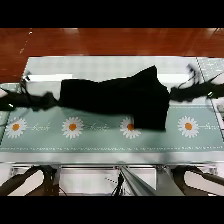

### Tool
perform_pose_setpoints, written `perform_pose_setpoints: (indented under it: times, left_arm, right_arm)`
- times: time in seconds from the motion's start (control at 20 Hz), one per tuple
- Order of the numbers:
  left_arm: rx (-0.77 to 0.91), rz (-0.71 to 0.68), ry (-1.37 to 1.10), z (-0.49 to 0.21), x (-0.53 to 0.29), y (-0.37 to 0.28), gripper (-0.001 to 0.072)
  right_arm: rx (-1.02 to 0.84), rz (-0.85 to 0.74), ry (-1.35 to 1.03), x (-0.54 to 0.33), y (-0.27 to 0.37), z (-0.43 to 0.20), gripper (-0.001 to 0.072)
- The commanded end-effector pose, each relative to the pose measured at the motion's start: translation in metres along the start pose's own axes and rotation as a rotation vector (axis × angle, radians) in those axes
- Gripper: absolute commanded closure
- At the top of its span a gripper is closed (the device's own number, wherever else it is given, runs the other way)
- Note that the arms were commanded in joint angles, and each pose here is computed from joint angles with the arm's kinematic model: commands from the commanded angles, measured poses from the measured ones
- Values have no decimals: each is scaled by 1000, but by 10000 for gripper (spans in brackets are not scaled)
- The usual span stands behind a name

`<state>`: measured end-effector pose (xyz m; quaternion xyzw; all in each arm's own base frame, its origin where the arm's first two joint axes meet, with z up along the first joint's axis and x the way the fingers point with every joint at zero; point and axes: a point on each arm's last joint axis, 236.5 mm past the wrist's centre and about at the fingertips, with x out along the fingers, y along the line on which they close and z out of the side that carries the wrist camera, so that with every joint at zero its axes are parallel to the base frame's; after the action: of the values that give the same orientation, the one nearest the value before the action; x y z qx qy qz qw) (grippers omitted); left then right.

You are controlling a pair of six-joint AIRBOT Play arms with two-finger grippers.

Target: Fold the shirts.

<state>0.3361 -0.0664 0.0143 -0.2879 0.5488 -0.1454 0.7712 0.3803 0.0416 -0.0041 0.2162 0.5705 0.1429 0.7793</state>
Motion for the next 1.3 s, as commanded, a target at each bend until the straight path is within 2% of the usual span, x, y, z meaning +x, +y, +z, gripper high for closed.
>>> perform_pose_setpoints:
  times: [0.0,0.15,0.3,0.4,0.5,0.65,0.8,1.1,1.25]
  left_arm:
    - [244,-94,-308,60,-108,-104,683]
    - [523,-130,-695,70,-252,-214,683]
    - [749,-160,-1016,21,-375,-301,683]
    - [855,-144,-1160,-18,-428,-333,683]
    - [854,-86,-1259,-47,-464,-339,683]
    - [797,95,-1282,-66,-482,-312,684]
    - [729,233,-1118,-71,-455,-271,684]
    - [589,294,-648,-73,-373,-210,684]
    - [523,286,-522,-47,-340,-189,683]
  right_arm:
    - [-283,16,-376,-131,89,68,684]
    - [-479,-18,-854,-297,181,87,684]
    - [-597,-10,-1306,-451,258,43,684]
    - [-611,-13,-1460,-507,281,4,685]
    - [-567,-47,-1517,-536,283,-23,685]
    - [-523,-146,-1496,-548,271,-49,685]
    - [-496,-241,-1367,-527,250,-59,685]
    - [-336,-313,-881,-428,187,-59,685]
    - [-274,-374,-624,-377,145,-37,685]
